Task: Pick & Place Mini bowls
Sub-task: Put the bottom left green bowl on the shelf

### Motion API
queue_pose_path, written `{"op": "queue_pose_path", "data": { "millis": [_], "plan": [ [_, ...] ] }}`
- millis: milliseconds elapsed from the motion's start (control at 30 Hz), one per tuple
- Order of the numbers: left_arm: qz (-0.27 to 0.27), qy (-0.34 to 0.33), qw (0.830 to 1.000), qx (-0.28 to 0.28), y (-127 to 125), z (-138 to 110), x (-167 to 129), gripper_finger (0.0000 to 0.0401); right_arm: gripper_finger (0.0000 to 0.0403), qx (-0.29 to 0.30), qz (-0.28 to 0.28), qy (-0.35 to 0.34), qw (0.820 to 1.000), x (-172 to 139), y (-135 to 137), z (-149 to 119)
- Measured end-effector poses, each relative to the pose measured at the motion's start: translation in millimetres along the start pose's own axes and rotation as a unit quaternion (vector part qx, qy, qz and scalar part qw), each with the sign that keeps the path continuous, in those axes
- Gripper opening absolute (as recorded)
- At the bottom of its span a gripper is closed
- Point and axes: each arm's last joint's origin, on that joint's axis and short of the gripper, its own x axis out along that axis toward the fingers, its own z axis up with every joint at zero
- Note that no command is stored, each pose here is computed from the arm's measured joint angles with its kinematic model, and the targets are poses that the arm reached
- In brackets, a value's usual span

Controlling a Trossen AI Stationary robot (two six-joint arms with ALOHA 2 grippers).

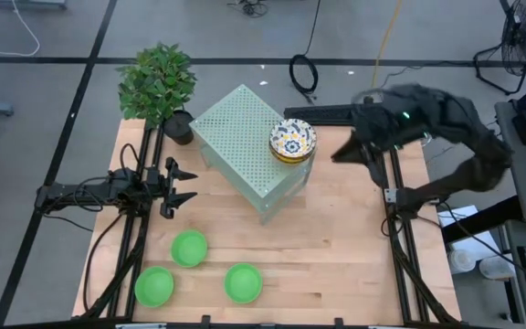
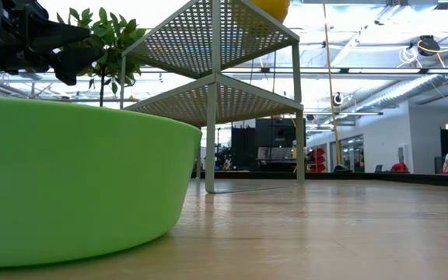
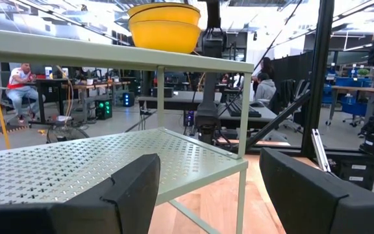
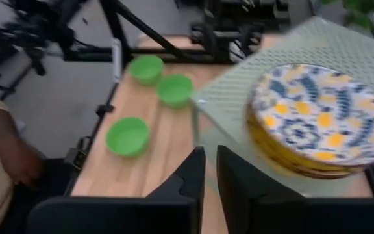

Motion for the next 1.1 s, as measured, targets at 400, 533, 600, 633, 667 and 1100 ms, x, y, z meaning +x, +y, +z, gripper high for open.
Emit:
{"op": "queue_pose_path", "data": {
  "millis": [400, 533, 600, 633, 667, 1100],
  "plan": [
    [0.0, 0.0, 1.0, 0.0, 0, 0, 0, 0.0269, 0.0002, -0.012, 0.036, -0.157, 0.987, 45, 11, -165],
    [0.0, 0.0, 1.0, 0.0, 0, 0, 0, 0.0269, 0.0001, -0.007, 0.039, -0.203, 0.978, 71, 7, -220],
    [0.0, 0.0, 1.0, 0.0, 0, 0, 0, 0.0269, 0.0001, -0.011, 0.039, -0.219, 0.975, 79, 6, -239],
    [0.0, 0.0, 1.0, 0.0, 0, 0, 0, 0.0269, 0.0001, -0.012, 0.039, -0.224, 0.974, 81, 5, -247],
    [0.0, 0.0, 1.0, 0.0, 0, 0, 0, 0.0269, 0.0, -0.013, 0.04, -0.226, 0.973, 83, 5, -254],
    [0.0, 0.0, 1.0, 0.0, 0, 0, 0, 0.0269, 0.0, -0.024, 0.039, -0.26, 0.965, 109, 1, -310]
  ]
}}
